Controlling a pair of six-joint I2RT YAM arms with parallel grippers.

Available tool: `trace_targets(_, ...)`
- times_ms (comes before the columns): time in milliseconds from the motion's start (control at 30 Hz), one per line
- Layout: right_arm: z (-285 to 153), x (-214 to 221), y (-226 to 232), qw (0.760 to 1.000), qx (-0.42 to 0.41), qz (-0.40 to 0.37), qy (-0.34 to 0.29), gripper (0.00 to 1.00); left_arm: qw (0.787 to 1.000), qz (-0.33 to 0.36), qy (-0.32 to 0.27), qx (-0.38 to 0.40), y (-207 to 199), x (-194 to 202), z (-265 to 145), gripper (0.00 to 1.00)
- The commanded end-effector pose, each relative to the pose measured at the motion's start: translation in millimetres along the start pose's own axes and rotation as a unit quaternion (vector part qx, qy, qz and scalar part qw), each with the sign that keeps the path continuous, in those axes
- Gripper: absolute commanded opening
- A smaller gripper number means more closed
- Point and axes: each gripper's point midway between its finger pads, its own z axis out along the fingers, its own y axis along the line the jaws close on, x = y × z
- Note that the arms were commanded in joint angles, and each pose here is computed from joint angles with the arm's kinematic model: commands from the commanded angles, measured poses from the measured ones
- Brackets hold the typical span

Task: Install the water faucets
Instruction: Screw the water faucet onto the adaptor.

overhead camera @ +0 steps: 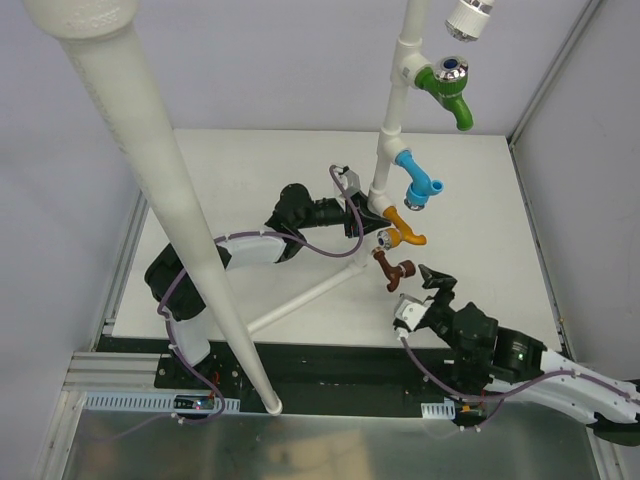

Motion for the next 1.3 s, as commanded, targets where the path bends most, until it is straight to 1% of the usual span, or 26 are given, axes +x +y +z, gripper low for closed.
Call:
trace_targets(0,18,-23,-2,0.994,0.029,-0.085,-0.066,0.84,0.999,0.029,-0.034,0.029,-4,-35,2,0.0)
trace_targets(67,23,-30,-1,0.99,0.035,-0.103,-0.084,0.84,0.999,0.027,-0.034,0.029,-3,-33,0,0.0)
trace_targets(167,27,-33,-1,0.987,0.033,-0.131,-0.082,0.84,0.998,0.026,-0.04,0.03,-2,-33,-1,0.0)
trace_targets(267,29,-43,-5,0.985,0.04,-0.134,-0.096,0.84,0.998,0.024,-0.045,0.031,-1,-34,-3,0.0)
trace_targets(433,39,-42,3,0.986,0.027,-0.139,-0.083,0.81,0.998,0.023,-0.047,0.036,-3,-36,-2,0.0)
trace_targets(533,46,-40,10,0.988,0.021,-0.131,-0.074,0.75,0.998,0.024,-0.049,0.037,-4,-38,-2,0.0)
trace_targets(700,58,-30,14,0.992,0.038,-0.111,-0.043,0.55,0.998,0.02,-0.052,0.037,-4,-37,-3,0.0)
trace_targets(733,58,-29,12,0.993,0.048,-0.097,-0.041,0.51,0.998,0.019,-0.054,0.038,-4,-37,-3,0.0)
trace_targets(800,59,-27,9,0.995,0.065,-0.061,-0.034,0.43,0.998,0.019,-0.055,0.038,-4,-38,-3,0.0)
trace_targets(867,58,-23,6,0.996,0.08,-0.025,-0.026,0.31,0.997,0.018,-0.057,0.039,-4,-39,-3,0.0)
trace_targets(900,58,-24,5,0.996,0.087,0.016,-0.026,0.24,0.997,0.018,-0.057,0.039,-4,-39,-3,0.0)
trace_targets(967,56,-29,1,0.992,0.097,0.075,-0.036,0.08,0.997,0.017,-0.057,0.04,-5,-39,-3,0.0)
trace_targets(1000,55,-31,1,0.988,0.099,0.107,-0.044,0.02,0.997,0.017,-0.057,0.04,-5,-40,-3,0.0)
trace_targets(1033,54,-36,-1,0.981,0.106,0.15,-0.056,0.01,0.997,0.017,-0.057,0.039,-4,-39,-3,0.0)
trace_targets(1067,53,-39,-3,0.973,0.113,0.19,-0.068,0.0,0.997,0.017,-0.058,0.039,-4,-40,-3,0.0)
trace_targets(1167,49,-45,-9,0.931,0.136,0.324,-0.098,0.0,0.997,0.016,-0.058,0.041,-5,-40,-3,0.0)
trace_targets(1233,46,-46,-10,0.895,0.145,0.405,-0.113,0.0,0.997,0.015,-0.059,0.041,-5,-40,-3,0.0)
trace_targets(1267,45,-46,-12,0.871,0.152,0.45,-0.122,0.0,0.997,0.016,-0.059,0.042,-6,-41,-3,0.0)
